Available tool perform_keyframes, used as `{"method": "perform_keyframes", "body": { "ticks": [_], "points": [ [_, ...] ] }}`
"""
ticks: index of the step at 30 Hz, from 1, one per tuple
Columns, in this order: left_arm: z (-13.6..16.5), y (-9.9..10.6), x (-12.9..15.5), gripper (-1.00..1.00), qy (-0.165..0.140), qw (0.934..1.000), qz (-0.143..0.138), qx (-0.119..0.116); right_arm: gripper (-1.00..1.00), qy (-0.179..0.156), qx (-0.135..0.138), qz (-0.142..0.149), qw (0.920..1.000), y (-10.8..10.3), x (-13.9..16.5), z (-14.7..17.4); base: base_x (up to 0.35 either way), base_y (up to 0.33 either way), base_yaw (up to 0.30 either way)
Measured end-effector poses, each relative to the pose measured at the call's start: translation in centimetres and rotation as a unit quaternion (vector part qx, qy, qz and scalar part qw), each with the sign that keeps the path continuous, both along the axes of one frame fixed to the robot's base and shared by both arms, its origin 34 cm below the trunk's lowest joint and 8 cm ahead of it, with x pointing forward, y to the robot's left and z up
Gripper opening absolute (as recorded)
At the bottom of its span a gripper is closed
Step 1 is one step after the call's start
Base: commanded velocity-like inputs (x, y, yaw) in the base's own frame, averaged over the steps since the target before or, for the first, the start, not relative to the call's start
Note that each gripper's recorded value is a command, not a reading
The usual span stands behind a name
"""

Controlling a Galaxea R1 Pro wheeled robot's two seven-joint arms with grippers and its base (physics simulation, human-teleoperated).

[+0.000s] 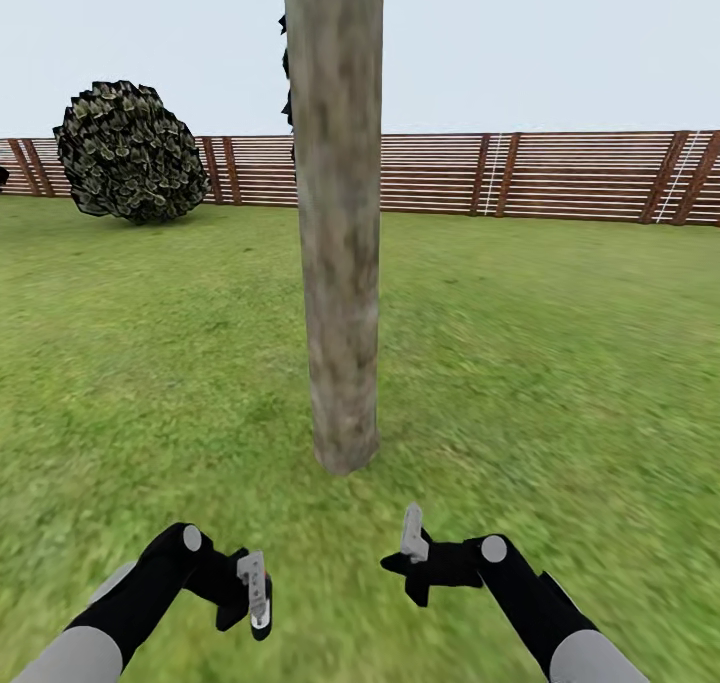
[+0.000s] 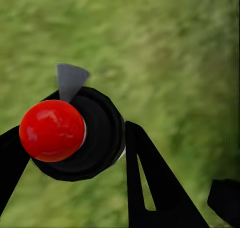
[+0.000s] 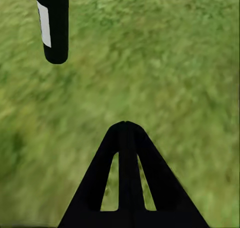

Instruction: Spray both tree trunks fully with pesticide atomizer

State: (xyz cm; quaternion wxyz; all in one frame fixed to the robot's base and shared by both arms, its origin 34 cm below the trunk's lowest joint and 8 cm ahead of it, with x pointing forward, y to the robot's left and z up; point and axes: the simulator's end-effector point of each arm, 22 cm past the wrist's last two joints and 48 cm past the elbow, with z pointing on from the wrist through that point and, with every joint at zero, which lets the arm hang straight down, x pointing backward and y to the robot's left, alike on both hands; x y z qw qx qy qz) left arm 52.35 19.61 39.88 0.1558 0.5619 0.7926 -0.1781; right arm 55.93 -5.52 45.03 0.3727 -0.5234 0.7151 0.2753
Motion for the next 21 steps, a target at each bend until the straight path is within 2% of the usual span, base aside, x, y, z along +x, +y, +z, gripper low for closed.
{"method": "perform_keyframes", "body": {
  "ticks": [5,8,10,13,19,21],
  "points": [
    [-0.7,-1.1,-1.4,-1.0,0.01,0.9991,-0.039,0.015,-1.0,0.01,0.012,0.025,0.9996,1.3,-1.0,0.7,0.0,0.0,0.0],
    [-0.7,-2.2,-1.6,-1.0,0.011,0.9989,-0.046,0.01,-1.0,0.012,0.021,0.033,0.9992,2.5,-1.3,1.1,0.0,0.0,0.0],
    [-0.6,-4.1,-1.9,-1.0,0.011,0.9983,-0.058,0.002,-1.0,0.013,0.026,0.042,0.9987,3.1,-1.7,1.4,0.0,0.0,0.0],
    [-0.8,-4.6,-2.2,-1.0,0.011,0.9974,-0.07,0.011,-1.0,0.014,0.032,0.047,0.9983,3.9,-1.9,1.6,0.0,0.0,0.0],
    [-0.4,-8.3,-2.5,-1.0,0.008,0.996,-0.089,-0.006,-1.0,0.014,0.036,0.049,0.998,4.4,-2.0,1.8,0.0,0.0,0.0],
    [-0.3,-9.2,-2.6,-1.0,0.005,0.9953,-0.097,-0.005,-1.0,0.013,0.038,0.05,0.9979,4.7,-2.0,2.0,0.0,0.0,0.0]
  ]
}}
